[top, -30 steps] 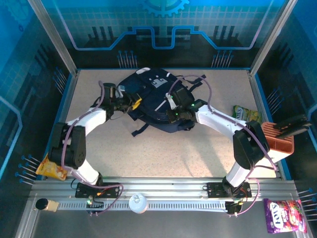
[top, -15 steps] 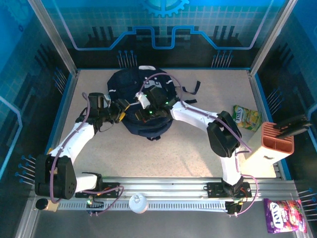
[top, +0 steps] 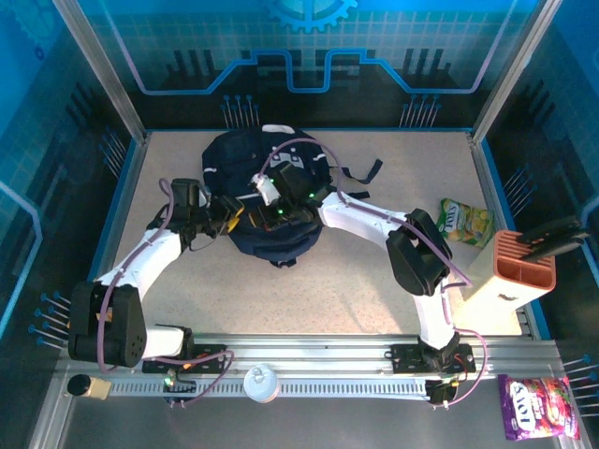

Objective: Pack the student bag
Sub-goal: Zip the student bag at the center of the table.

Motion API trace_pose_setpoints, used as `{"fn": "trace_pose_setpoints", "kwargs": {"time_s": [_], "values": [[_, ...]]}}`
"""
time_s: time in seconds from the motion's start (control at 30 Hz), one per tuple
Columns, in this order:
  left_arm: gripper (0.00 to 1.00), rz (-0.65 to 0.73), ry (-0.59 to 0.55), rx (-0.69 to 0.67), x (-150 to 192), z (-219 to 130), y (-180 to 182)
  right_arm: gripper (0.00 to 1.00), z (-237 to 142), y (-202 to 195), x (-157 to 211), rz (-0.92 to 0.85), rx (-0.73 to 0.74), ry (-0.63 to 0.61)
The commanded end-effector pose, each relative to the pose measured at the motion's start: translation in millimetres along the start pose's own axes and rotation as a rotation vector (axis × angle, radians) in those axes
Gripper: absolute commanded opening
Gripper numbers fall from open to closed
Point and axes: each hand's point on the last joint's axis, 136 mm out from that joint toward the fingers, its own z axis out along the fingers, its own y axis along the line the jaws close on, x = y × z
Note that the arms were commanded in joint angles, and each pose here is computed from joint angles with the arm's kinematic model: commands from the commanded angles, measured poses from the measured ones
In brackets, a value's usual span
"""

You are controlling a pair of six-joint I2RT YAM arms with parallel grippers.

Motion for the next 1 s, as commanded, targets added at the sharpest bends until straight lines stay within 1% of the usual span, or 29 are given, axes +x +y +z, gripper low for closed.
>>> {"fn": "trace_pose_setpoints", "kwargs": {"time_s": [0.0,0.2,0.33,0.5,0.57,0.8,0.97], "values": [[0.35,0.002,0.002,0.033,-5,4,-13,0.0,1,37,-15,-0.051,-0.117,-0.04],[0.29,-0.009,-0.013,0.035,-11,9,-14,0.0,1,31,-6,-0.054,-0.086,-0.018],[0.16,-0.011,-0.034,0.013,-16,13,-8,0.0,-4,22,0,-0.051,-0.041,-0.01],[0.03,0.022,-0.049,-0.017,-22,15,-5,0.01,-19,-13,19,-0.014,0.019,-0.014],[0.0,0.032,-0.048,-0.03,-23,16,-3,0.02,-27,-31,29,0.012,0.051,-0.003],[0.0,0.041,-0.047,-0.057,-25,18,5,0.01,-62,-97,63,0.09,0.222,0.031],[0.0,0.059,-0.036,-0.056,-25,18,2,0.0,-85,-129,73,0.086,0.348,0.045]]}}
